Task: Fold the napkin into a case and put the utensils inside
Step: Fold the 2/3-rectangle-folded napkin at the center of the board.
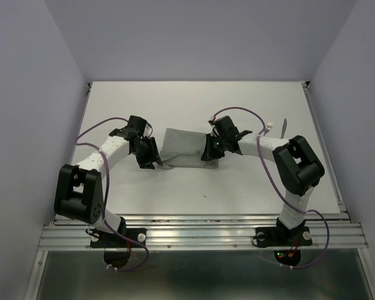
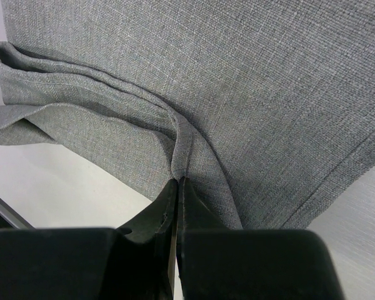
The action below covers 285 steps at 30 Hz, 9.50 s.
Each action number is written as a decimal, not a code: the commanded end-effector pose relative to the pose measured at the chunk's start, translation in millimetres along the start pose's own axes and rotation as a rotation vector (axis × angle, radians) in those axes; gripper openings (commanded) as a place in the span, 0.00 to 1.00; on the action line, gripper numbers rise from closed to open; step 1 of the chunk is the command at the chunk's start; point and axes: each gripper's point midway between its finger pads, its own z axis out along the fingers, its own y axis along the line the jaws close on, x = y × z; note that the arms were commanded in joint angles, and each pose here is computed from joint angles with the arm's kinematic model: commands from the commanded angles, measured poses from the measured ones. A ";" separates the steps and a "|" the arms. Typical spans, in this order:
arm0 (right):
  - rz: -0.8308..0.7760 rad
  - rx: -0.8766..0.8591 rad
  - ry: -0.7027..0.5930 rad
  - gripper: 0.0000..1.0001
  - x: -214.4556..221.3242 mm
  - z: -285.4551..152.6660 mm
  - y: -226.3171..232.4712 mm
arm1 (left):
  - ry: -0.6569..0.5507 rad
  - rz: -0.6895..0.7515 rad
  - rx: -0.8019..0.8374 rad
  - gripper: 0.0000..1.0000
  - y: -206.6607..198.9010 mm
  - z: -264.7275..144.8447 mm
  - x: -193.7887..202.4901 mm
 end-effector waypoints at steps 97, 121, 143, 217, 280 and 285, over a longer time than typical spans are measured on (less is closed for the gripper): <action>-0.462 0.493 -0.223 0.45 -22.4 -29.9 0.4 | 0.003 -0.073 0.038 0.00 -59.6 46.8 -76.3; -0.182 0.286 -0.243 0.01 -17.2 -47.7 -16.6 | -0.007 -0.051 0.046 0.00 -78.0 43.8 -89.1; -0.136 0.355 -0.263 0.37 -17.1 -43.6 -43.2 | -0.051 -0.014 -0.074 0.10 -65.8 64.3 -113.2; -0.042 0.337 -0.135 0.10 11.3 -10.0 -47.9 | -0.259 0.084 -0.292 0.40 -56.2 40.7 -85.3; -0.074 0.291 -0.302 0.32 -41.3 -48.4 -11.2 | -0.220 0.196 -0.345 0.10 -79.0 95.2 -130.7; -0.063 0.253 -0.271 0.28 -49.8 -25.2 -2.3 | -0.216 0.195 -0.346 0.10 -76.7 95.9 -128.0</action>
